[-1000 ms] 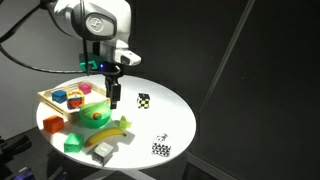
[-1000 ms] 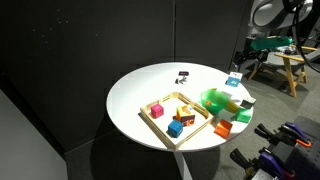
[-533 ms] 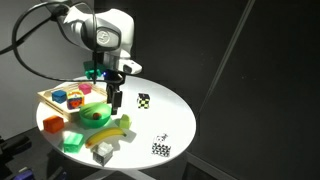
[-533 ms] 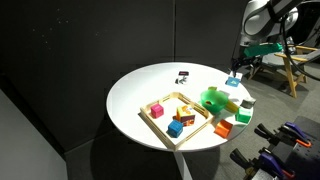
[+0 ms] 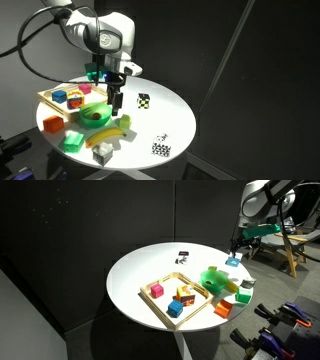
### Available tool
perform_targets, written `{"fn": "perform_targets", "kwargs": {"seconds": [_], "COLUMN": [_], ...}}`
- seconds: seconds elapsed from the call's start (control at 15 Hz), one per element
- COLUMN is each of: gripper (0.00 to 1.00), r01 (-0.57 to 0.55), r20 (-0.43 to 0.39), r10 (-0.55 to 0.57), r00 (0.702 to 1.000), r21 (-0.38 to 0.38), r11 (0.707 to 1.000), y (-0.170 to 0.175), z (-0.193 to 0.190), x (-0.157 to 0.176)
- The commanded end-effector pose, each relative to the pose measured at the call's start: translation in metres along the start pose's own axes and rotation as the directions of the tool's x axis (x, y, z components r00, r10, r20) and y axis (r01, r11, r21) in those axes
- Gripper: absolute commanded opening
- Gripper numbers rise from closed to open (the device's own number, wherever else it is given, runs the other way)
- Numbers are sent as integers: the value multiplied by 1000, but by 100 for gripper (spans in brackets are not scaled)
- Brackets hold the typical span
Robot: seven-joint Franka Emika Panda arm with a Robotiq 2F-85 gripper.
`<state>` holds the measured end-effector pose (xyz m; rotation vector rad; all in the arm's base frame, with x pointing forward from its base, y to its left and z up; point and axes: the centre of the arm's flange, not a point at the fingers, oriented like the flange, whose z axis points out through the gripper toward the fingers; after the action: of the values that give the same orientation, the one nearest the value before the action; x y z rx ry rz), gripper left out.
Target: Put the grey block on top of the orange cube in the crate
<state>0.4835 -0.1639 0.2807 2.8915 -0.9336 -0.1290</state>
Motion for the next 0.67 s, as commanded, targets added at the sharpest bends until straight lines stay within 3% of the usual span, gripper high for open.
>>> {"fn": "perform_targets", "kwargs": {"seconds": [0.0,0.6], "gripper": [100,100], "r01": [0,30], "r20": [0,5], "r10": [0,-30], "r00": [1000,1000], "r21": [0,5], "r11": [1000,1000], "y": [0,9], "z": [0,9], "x": [0,-6]}}
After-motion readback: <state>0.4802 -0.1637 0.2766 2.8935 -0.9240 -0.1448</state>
